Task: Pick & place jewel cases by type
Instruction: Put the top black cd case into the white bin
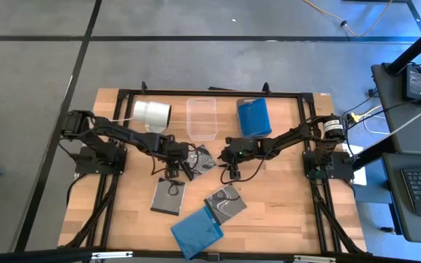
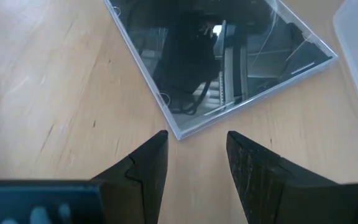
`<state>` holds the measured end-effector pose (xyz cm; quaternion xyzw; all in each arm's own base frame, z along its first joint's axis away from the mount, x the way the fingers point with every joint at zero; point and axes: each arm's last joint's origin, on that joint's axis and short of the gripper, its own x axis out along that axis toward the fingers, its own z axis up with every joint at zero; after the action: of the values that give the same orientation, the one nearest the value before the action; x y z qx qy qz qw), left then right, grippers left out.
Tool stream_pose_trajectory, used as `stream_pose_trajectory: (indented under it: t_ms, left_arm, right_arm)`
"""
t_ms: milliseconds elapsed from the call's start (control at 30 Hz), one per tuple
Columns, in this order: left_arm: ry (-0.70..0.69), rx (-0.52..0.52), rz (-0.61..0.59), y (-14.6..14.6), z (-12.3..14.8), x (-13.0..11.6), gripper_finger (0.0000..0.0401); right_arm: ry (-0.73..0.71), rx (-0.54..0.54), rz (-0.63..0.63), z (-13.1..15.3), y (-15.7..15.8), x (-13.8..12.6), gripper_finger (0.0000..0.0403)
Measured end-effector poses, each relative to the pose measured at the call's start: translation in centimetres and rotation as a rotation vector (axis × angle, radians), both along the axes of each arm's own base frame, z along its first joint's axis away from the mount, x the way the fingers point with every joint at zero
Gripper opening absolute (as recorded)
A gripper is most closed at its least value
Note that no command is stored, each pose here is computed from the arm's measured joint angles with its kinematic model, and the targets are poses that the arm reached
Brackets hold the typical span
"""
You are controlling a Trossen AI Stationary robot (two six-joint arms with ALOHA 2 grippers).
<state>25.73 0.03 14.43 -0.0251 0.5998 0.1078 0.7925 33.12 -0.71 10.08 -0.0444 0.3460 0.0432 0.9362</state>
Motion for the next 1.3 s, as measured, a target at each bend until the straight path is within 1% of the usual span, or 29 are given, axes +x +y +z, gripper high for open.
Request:
stream_pose_trajectory:
  t_ms: [200, 333, 433, 633, 833, 1000, 1300]
  left_arm:
    - [0.066, -0.044, 0.016, 0.6, -1.6, 0.4, 0.0223]
    - [0.069, -0.068, 0.025, 0.9, -1.7, 0.4, 0.0223]
    - [0.051, -0.064, 0.008, 1.0, -1.7, 0.5, 0.0223]
    - [-0.020, -0.042, -0.064, 1.0, -1.6, 1.2, 0.0223]
    - [-0.093, -0.055, -0.080, 1.0, -1.5, 1.9, 0.0223]
    - [-0.109, -0.056, -0.083, 0.9, -1.5, 2.0, 0.0223]
    - [-0.119, -0.055, -0.094, 0.7, -1.3, 2.1, 0.0223]
  right_arm:
    - [0.019, 0.014, 0.016, -0.1, 0.1, -0.1, 0.0168]
    - [0.040, 0.022, 0.029, -0.3, 0.1, -0.3, 0.0168]
    - [0.045, 0.023, 0.029, -0.3, 0.1, -0.3, 0.0168]
    - [0.048, 0.026, 0.026, -0.3, 0.1, -0.3, 0.0168]
    - [0.050, 0.031, 0.022, -0.3, 0.1, -0.3, 0.0168]
    - [0.057, 0.055, -0.001, -0.4, 0.1, -0.4, 0.0168]
    - [0.062, 0.047, -0.014, -0.4, 0.1, -0.4, 0.0168]
